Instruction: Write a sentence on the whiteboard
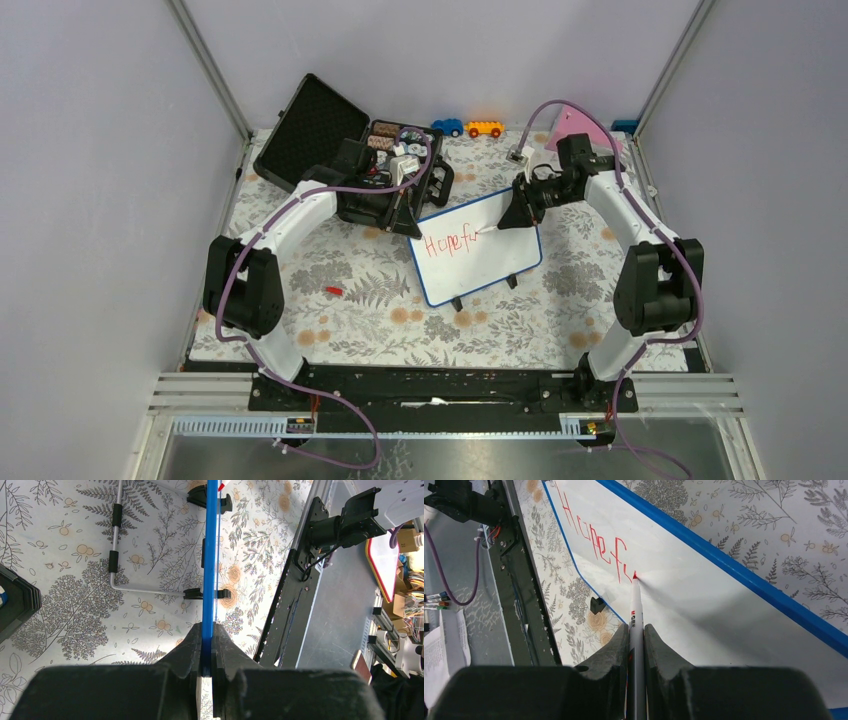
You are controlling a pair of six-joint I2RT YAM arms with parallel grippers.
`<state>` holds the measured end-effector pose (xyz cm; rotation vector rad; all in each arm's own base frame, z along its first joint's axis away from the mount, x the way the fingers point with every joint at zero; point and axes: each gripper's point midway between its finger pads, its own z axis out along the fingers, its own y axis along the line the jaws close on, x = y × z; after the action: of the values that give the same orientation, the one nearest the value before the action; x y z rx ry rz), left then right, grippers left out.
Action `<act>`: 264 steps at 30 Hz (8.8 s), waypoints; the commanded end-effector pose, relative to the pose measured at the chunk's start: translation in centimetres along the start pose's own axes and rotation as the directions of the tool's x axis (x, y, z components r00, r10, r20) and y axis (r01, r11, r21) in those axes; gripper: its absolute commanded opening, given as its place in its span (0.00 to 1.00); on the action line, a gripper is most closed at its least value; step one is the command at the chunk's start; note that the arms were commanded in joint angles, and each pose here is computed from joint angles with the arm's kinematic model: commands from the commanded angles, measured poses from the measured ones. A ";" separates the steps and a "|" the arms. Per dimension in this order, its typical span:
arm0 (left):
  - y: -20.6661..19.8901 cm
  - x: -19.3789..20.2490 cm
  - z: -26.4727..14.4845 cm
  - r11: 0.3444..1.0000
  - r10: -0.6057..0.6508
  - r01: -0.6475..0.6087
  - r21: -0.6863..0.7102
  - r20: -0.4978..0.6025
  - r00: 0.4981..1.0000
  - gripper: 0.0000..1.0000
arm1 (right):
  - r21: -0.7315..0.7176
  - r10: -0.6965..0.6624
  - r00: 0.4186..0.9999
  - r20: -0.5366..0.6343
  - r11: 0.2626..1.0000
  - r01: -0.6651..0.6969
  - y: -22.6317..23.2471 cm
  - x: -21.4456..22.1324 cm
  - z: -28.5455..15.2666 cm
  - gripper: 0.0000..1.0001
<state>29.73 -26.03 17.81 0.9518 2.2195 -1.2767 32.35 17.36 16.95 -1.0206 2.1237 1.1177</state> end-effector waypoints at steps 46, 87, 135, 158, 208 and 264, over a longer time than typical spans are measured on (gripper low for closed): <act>0.1 -0.3 0.3 0.999 0.043 -0.043 -0.012 -0.003 0.999 0.00 | 0.026 -0.011 0.999 0.048 1.000 0.010 -0.2 -0.8 -2.5 0.00; 0.1 -0.1 0.3 0.999 0.042 -0.042 -0.010 -0.006 0.999 0.00 | -0.022 -0.013 0.999 0.039 1.000 0.014 0.3 -0.5 -1.2 0.00; 0.0 0.0 0.2 0.999 0.048 -0.049 -0.011 -0.004 0.999 0.00 | 0.052 -0.020 0.999 0.026 0.998 0.018 -1.9 -1.8 -1.6 0.00; -0.1 -0.1 0.2 0.999 0.050 -0.050 -0.012 -0.003 0.999 0.00 | 0.008 -0.008 1.000 -0.016 1.000 0.008 -0.8 -0.1 0.0 0.00; 0.0 -0.2 0.3 0.999 0.047 -0.047 -0.007 -0.003 0.999 0.00 | -0.001 -0.028 0.997 0.075 1.000 0.028 -0.3 -2.9 -3.6 0.00; 0.0 -0.2 0.2 0.999 0.047 -0.047 -0.008 -0.003 0.999 0.00 | 0.005 0.017 1.000 -0.011 1.000 -0.017 -1.1 1.4 -2.0 0.00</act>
<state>29.73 -26.03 17.77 0.9519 2.2204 -1.2770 32.53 14.88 15.67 -0.9528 2.1849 1.1738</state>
